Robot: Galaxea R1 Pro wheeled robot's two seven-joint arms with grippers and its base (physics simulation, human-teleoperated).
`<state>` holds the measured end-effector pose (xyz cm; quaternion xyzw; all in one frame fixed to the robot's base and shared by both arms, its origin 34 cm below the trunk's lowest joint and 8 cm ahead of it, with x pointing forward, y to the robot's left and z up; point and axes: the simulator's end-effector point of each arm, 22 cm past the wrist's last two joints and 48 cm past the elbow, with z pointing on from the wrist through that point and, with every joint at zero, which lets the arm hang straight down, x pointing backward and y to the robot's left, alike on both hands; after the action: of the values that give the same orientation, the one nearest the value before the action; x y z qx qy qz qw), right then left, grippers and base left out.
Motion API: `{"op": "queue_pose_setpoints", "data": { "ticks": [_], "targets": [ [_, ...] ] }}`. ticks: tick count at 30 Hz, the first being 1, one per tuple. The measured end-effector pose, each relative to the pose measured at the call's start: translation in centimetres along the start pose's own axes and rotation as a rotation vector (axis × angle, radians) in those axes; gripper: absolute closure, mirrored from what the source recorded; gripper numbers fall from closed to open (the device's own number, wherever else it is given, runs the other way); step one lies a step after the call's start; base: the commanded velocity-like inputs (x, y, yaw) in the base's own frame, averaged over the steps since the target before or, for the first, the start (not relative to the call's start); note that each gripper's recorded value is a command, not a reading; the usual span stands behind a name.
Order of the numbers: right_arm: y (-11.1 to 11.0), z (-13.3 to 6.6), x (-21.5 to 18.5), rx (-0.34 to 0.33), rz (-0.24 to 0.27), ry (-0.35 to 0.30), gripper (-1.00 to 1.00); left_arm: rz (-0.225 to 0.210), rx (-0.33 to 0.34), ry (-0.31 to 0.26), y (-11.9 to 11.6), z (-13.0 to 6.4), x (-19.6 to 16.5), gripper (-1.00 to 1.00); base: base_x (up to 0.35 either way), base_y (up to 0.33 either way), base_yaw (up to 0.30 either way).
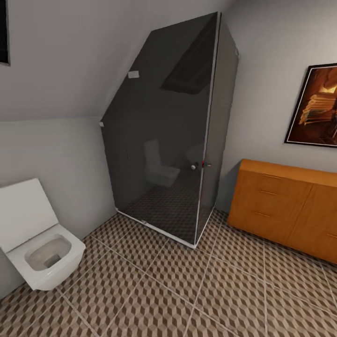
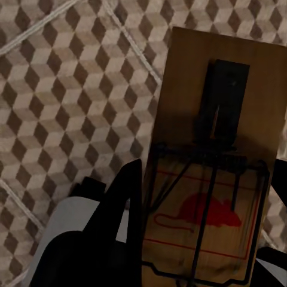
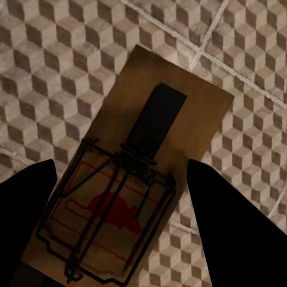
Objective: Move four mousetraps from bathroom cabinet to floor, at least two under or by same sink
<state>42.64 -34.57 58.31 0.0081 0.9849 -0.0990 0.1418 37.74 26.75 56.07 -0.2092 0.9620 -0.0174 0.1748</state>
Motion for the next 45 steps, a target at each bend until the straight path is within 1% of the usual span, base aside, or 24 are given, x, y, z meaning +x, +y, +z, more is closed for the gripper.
{"op": "queue_pose_setpoints", "data": {
  "ticks": [45],
  "targets": [
    [-0.12,0.01,-0.01,0.002,0.000,0.000,1.00,-0.001,0.000,0.001,-0.09,-0.01,0.09,1.00,0.318,0.000,0.277]
  ]
}}
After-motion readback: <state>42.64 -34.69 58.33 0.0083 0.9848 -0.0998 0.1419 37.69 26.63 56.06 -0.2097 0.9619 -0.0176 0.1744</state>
